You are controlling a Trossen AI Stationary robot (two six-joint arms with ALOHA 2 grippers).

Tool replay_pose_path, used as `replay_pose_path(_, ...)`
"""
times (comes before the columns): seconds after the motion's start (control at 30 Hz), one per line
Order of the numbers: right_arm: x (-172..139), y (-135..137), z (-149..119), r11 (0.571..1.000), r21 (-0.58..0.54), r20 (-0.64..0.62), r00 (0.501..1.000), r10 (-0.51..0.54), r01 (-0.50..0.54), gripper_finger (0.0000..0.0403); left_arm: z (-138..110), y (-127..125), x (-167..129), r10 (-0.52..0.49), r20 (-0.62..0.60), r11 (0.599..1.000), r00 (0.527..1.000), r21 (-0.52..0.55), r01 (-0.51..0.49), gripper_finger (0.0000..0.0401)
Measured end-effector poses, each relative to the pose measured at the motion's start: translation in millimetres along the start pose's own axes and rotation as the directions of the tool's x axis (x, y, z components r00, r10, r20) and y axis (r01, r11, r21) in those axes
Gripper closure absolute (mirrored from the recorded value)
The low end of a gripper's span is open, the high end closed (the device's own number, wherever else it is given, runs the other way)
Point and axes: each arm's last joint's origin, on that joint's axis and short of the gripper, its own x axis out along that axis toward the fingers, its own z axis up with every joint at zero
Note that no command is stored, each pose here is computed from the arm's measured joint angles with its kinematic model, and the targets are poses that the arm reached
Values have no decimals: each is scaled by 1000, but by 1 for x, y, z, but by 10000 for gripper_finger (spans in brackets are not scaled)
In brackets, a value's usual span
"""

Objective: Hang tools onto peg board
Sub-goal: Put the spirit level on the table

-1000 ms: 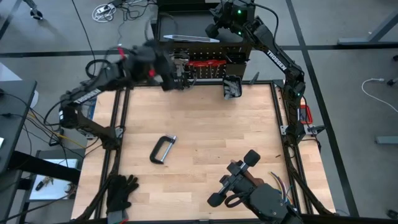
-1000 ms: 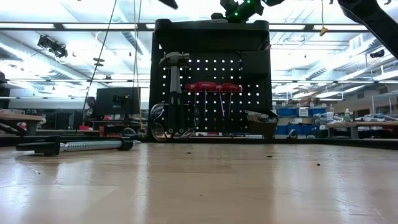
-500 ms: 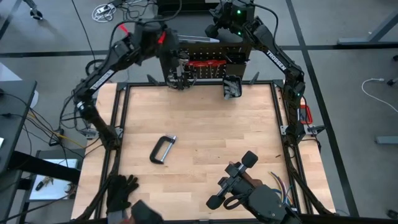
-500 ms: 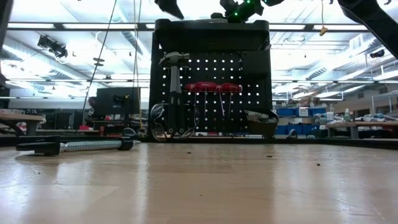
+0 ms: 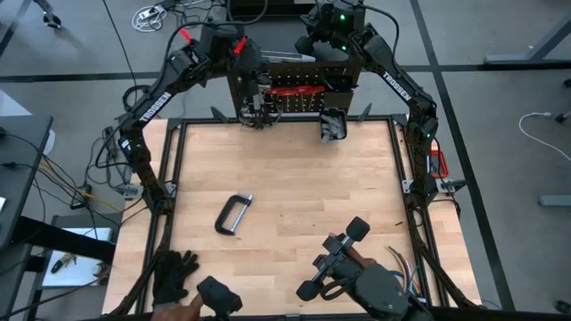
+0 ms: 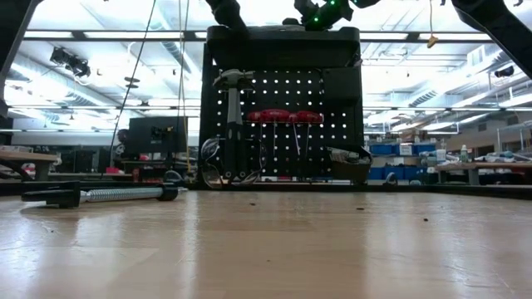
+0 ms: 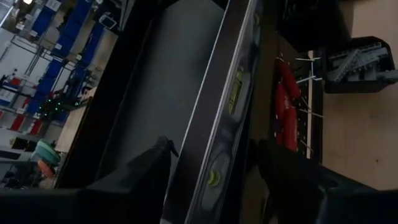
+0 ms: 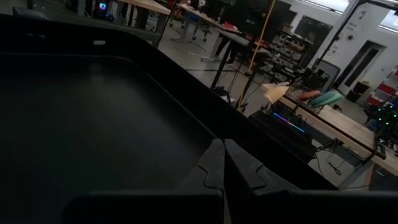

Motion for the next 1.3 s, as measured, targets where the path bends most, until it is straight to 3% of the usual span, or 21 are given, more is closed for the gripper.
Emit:
replay_pose_path(0.57, 1, 1, -1, 1000, 23, -5, 1000, 6, -6, 394, 5, 14, -27, 7, 107, 999, 994, -33, -3, 165)
replay_pose_path(1.03, 1, 1, -1, 1000, 26, -4, 1000, 7, -7, 394, -12, 21, 2, -25, 59, 996, 998, -79, 29, 167)
replay_pose_path(1.17, 1, 1, -1, 1000, 25, -3, 1000, 6, -6, 394, -18, 24, 7, -52, 65, 994, 997, -89, 58, 191)
replay_pose_path(1.3, 1, 1, 0, 1000, 21, 5, 1000, 4, -5, 394, -19, 23, 7, -65, 59, 995, 996, -66, 69, 253)
